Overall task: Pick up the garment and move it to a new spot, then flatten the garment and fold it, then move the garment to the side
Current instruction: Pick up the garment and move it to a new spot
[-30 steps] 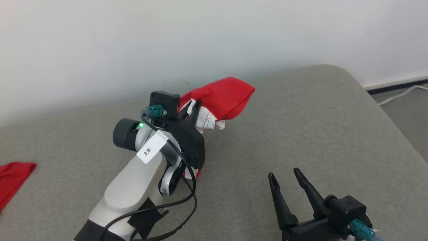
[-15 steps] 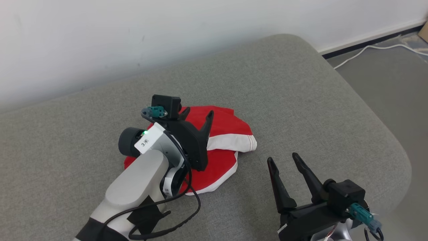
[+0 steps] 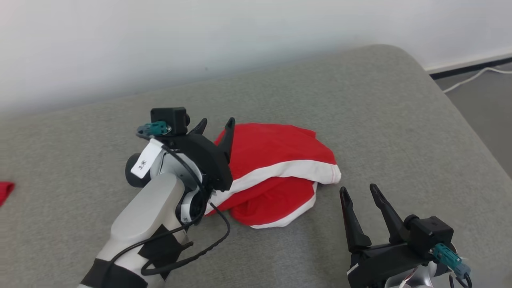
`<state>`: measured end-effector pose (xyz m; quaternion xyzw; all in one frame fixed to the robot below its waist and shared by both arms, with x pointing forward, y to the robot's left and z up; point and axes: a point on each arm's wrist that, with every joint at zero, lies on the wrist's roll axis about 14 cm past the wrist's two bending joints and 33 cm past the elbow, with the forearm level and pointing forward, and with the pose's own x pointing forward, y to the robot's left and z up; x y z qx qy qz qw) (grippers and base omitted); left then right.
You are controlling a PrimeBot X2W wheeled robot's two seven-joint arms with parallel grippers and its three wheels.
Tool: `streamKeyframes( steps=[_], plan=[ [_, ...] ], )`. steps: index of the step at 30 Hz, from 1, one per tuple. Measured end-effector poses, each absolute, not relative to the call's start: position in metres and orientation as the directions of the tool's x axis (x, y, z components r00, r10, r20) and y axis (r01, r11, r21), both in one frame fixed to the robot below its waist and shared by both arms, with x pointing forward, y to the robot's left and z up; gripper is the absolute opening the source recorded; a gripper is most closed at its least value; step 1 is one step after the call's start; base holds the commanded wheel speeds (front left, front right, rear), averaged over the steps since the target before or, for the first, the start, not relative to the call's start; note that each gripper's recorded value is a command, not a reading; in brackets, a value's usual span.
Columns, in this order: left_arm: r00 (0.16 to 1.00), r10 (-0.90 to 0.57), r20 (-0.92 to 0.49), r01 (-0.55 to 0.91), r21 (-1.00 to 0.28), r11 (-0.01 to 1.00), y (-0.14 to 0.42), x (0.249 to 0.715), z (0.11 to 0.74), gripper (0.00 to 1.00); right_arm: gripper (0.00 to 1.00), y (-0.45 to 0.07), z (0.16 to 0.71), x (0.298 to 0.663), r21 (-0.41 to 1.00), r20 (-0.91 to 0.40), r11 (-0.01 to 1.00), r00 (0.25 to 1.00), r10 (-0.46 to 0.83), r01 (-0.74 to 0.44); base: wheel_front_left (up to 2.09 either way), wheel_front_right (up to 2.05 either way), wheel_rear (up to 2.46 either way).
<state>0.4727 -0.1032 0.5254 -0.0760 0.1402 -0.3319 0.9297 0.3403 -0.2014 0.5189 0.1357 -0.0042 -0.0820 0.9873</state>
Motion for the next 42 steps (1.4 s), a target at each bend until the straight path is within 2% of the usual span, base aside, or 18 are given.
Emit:
streamKeyframes(
  steps=[5,15,23,29,36,42],
  plan=[
    [0.796,-0.562,-0.223,0.516,-0.237,0.824,-0.054,0.471,0.514,1.0,1.0,-0.186,0.517,0.347,0.274,-0.013,0.956,0.994,-0.108,0.108,0.0,0.0,0.0],
    [0.834,-0.45,-0.32,0.38,-0.26,0.888,0.013,0.425,0.463,1.0,1.0,-0.158,0.521,0.342,0.283,0.006,0.959,1.0,-0.022,0.02,0.0,0.0,0.0],
    [0.932,-0.307,-0.19,0.195,-0.45,0.872,0.062,0.396,0.46,1.0,1.0,-0.159,0.523,0.336,0.298,0.024,0.954,0.999,-0.03,0.021,0.0,0.0,0.0],
    [0.964,-0.222,-0.148,0.121,-0.498,0.859,0.094,0.379,0.462,1.0,1.0,-0.163,0.521,0.331,0.314,0.032,0.949,0.998,-0.047,0.035,0.0,0.0,0.0],
    [0.982,-0.181,-0.062,0.138,-0.423,0.896,0.122,0.365,0.484,1.0,1.0,-0.153,0.516,0.331,0.357,0.023,0.934,1.0,-0.003,-0.006,0.0,0.0,0.0],
    [0.982,-0.189,-0.019,0.174,-0.311,0.934,0.138,0.346,0.494,1.0,1.0,-0.148,0.506,0.329,0.39,-0.002,0.921,1.0,0.024,-0.022,0.0,0.0,0.0]
  ],
)
